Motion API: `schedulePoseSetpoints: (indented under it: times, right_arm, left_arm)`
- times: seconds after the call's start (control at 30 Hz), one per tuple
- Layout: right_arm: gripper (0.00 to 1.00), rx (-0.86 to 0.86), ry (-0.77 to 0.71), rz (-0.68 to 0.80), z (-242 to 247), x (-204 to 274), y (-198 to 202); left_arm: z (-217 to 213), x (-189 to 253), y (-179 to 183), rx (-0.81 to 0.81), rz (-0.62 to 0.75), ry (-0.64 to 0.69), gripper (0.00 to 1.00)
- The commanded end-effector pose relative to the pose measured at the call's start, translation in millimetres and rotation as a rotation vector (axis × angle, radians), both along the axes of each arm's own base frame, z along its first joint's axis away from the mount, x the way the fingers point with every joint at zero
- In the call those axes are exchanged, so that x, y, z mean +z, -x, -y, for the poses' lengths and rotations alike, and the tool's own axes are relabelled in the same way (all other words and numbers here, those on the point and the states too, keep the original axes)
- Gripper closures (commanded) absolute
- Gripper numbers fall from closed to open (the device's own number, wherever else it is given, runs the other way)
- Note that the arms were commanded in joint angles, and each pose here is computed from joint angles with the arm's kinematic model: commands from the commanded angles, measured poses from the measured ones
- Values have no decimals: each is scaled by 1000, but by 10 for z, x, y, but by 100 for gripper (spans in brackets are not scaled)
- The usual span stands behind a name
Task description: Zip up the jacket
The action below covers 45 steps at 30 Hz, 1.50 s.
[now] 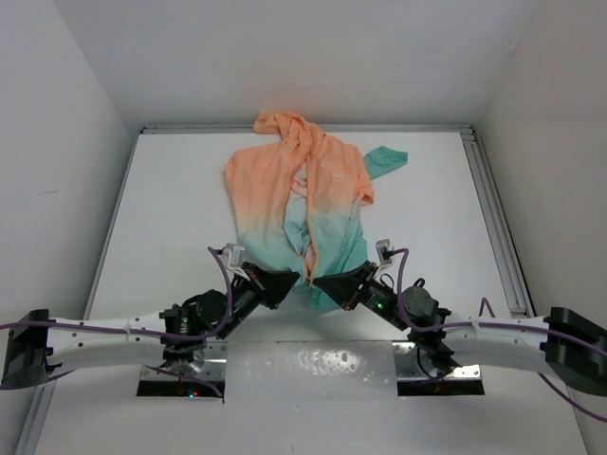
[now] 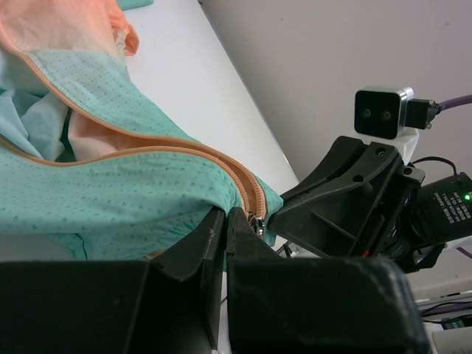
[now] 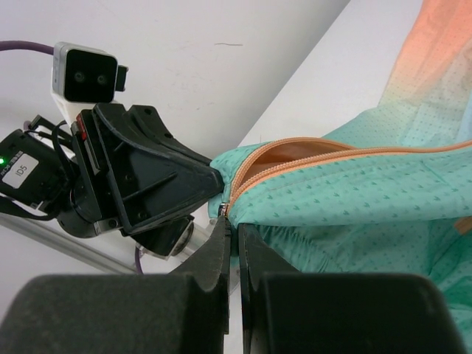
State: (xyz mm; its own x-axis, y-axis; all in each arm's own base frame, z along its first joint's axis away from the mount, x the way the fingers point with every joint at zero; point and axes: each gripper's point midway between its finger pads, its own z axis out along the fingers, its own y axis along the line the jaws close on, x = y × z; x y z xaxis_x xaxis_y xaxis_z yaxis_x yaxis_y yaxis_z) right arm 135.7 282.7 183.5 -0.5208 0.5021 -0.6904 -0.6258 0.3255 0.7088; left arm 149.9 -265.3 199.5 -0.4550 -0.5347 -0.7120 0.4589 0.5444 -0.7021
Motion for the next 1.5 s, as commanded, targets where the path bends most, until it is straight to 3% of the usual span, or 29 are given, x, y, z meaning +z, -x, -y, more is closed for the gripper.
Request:
schedulePoseSetpoints:
  times: [0.0, 0.53, 0.73, 0.83, 1.03, 1.2, 1.47]
  right_arm:
    - [100, 15, -54, 15, 35, 86, 44]
    - [100, 24, -107, 42, 40, 210, 64]
    - [100, 31, -60, -42, -35, 112, 42]
    - [100, 68, -131, -86, -18, 180, 117]
    - [100, 250, -234, -5, -103, 538, 422]
    - [100, 219, -178, -47, -109, 331, 367]
    - [100, 245, -232, 25, -104, 477, 417]
  left_arm:
    - [7, 179, -3, -5, 19, 76, 100]
    - [65, 197, 130, -84, -18, 155, 100]
    - [-82, 227, 108, -46, -33, 220, 100]
    - [-159, 257, 109, -36, -24, 259, 100]
    - [-218, 225, 164, -71, -41, 346, 100]
    - [-225, 256, 240, -115, -32, 374, 100]
    - [-239, 322, 347, -175, -42, 436, 100]
